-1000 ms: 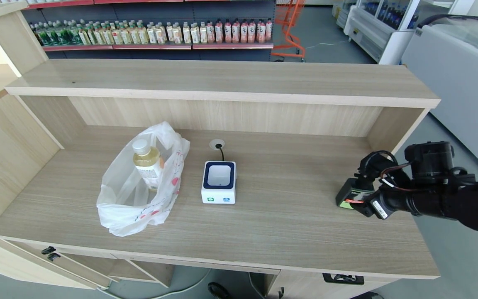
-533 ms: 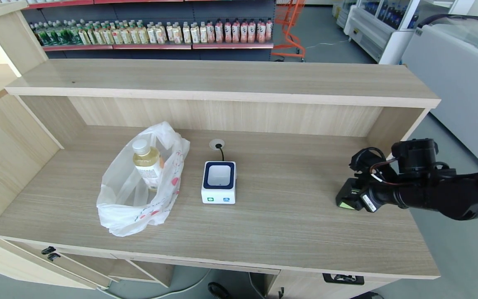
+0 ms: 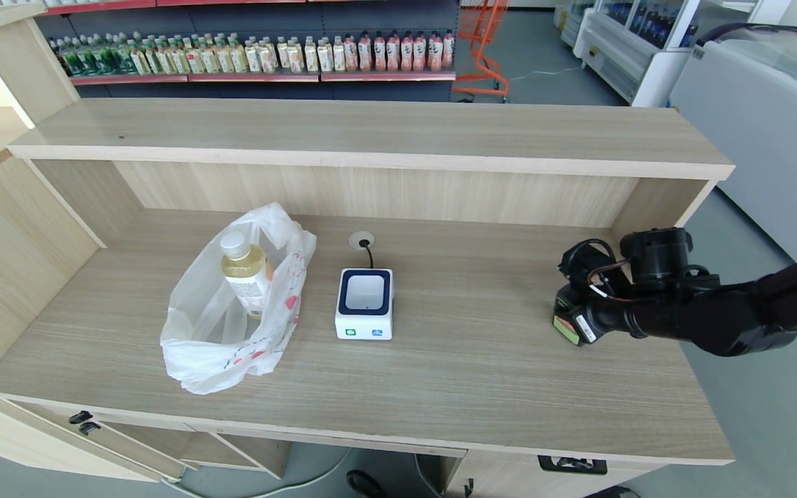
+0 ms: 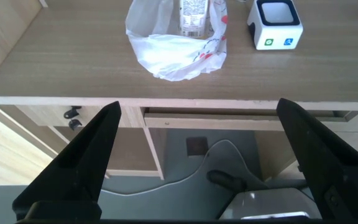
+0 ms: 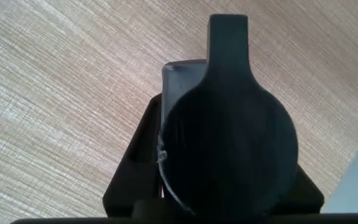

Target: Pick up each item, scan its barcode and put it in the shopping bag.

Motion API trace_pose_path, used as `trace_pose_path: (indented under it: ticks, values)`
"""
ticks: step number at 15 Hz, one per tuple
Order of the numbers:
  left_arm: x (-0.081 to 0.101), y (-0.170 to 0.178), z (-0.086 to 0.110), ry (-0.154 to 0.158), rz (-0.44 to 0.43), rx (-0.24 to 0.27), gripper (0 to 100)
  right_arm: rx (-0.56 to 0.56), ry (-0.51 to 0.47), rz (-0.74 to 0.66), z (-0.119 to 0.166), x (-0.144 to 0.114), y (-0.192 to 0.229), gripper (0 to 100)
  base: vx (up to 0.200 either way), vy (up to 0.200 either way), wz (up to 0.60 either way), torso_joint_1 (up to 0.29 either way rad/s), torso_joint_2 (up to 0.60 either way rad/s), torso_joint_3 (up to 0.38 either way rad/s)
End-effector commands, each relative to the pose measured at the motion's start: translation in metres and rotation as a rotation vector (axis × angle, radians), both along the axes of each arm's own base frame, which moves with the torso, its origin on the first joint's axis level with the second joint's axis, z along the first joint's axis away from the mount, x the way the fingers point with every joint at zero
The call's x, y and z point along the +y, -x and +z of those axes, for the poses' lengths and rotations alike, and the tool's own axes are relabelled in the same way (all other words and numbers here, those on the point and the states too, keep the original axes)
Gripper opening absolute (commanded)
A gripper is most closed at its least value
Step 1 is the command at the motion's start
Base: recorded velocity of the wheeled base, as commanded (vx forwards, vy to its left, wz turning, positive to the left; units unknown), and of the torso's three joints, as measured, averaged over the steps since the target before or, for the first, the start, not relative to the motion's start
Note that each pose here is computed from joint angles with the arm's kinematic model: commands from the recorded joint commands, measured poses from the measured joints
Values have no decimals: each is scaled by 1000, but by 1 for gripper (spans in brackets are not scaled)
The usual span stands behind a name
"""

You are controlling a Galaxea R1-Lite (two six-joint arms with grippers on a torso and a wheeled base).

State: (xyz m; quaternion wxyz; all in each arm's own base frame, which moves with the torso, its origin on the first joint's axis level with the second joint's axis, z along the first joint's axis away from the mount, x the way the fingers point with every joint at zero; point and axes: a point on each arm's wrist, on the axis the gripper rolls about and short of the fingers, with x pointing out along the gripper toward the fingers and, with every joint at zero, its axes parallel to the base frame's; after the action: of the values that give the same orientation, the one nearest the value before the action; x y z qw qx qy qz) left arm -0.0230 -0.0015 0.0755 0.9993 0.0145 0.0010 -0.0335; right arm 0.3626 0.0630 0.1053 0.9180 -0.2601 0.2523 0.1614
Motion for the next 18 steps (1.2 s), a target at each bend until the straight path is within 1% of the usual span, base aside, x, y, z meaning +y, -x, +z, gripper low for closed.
trace_pose_path:
  ticks: [1,3,4,5,6,7,8,9,10,12,13,14,15,16,17,18]
  values:
    - [0,0,0,0,0,2,100,-1,-1,9,1,4,2,0,0,0,0,0,0,0]
    - [0,0,0,0,0,0,100,-88,-27,3,24,1,11,0,0,0,0,0,0,0]
    - [0,0,0,0,0,2,100,-147,-43,-8,40,-5,27,0,0,0,0,0,0,0]
    - [0,0,0,0,0,2,100,-186,-51,-33,52,-16,49,0,0,0,0,0,0,0]
    - [0,0,0,0,0,2,100,-213,-42,-45,55,-27,84,0,0,0,0,0,0,0]
    - [0,0,0,0,0,2,100,-253,-11,-27,52,-30,110,0,0,0,0,0,0,0]
    - [0,0,0,0,0,0,100,-336,101,33,51,-33,136,0,0,0,0,0,0,0]
    - [0,0,0,0,0,2,100,-411,219,112,63,-32,143,0,0,0,0,0,0,0]
    - [0,0,0,0,0,2,100,-467,320,236,68,-28,147,0,0,0,0,0,0,0]
    - [0,0,0,0,0,2,100,-605,503,588,68,-30,149,0,0,0,0,0,0,0]
    - [0,0,0,0,0,3,100,-613,511,603,68,-31,149,0,0,0,0,0,0,0]
    - [0,0,0,0,0,2,100,-778,659,859,66,-31,149,0,0,0,0,0,0,0]
    - [0,0,0,0,0,2,100,-975,809,1089,61,-24,147,0,0,0,0,0,0,0]
    - [0,0,0,0,0,2,100,-1096,910,1211,57,-13,148,0,0,0,0,0,0,0]
    - [0,0,0,0,0,2,100,-1141,971,1318,47,-2,150,0,0,0,0,0,0,0]
    - [0,0,0,0,0,2,100,-1148,977,1382,42,4,153,0,0,0,0,0,0,0]
